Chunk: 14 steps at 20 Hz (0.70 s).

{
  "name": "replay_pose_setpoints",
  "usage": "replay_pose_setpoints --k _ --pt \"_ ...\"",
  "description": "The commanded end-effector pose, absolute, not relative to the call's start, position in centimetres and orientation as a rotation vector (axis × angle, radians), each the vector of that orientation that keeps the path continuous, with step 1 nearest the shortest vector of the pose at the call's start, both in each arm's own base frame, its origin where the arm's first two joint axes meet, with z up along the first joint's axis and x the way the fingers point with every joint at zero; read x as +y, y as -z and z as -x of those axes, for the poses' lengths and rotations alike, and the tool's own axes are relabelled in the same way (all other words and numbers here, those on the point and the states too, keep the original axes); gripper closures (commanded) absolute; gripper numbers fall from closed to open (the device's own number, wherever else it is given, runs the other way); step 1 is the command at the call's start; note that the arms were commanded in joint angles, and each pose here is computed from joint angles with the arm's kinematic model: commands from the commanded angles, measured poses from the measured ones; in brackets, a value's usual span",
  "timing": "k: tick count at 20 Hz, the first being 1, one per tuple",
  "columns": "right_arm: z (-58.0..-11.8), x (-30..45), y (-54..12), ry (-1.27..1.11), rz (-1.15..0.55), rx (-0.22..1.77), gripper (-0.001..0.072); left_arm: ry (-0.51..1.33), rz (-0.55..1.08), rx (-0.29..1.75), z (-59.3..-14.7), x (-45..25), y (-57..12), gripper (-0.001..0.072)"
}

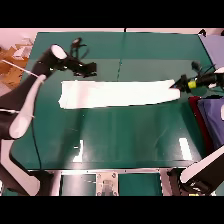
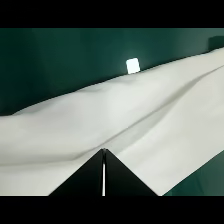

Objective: Fold the shirts.

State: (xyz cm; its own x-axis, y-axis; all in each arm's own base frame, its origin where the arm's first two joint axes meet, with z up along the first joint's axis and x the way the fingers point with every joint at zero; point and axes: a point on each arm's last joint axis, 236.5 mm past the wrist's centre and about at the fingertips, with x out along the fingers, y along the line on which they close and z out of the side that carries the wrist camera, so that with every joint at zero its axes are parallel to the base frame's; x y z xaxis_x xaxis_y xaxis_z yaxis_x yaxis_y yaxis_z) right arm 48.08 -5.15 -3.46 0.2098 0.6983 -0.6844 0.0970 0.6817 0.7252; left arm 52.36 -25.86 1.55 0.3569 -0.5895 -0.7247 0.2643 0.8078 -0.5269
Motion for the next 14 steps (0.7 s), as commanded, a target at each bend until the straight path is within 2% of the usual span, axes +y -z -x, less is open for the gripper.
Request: replay_pose_setpoints --k 1,6,10,14 --pt "-46.9 -2.7 -4.9 -0.576 -0.719 1.244 0.0699 0.611 0.354 1.029 -52.1 -32.5 0.9 0.0682" --pt "-44.5 3.2 -15.1 -0.726 -0.601 1.109 0.0699 0.690 0.495 1.017 -49.2 -42.4 3.7 0.0682" --pt "-43.3 5.8 -17.8 -0.770 -0.530 1.072 0.0699 0.720 0.510 1.040 -46.5 -46.4 5.8 0.0682" --pt "-43.3 6.4 -18.3 -0.785 -0.529 1.060 0.0699 0.730 0.500 1.088 -45.3 -47.0 7.4 0.0681"
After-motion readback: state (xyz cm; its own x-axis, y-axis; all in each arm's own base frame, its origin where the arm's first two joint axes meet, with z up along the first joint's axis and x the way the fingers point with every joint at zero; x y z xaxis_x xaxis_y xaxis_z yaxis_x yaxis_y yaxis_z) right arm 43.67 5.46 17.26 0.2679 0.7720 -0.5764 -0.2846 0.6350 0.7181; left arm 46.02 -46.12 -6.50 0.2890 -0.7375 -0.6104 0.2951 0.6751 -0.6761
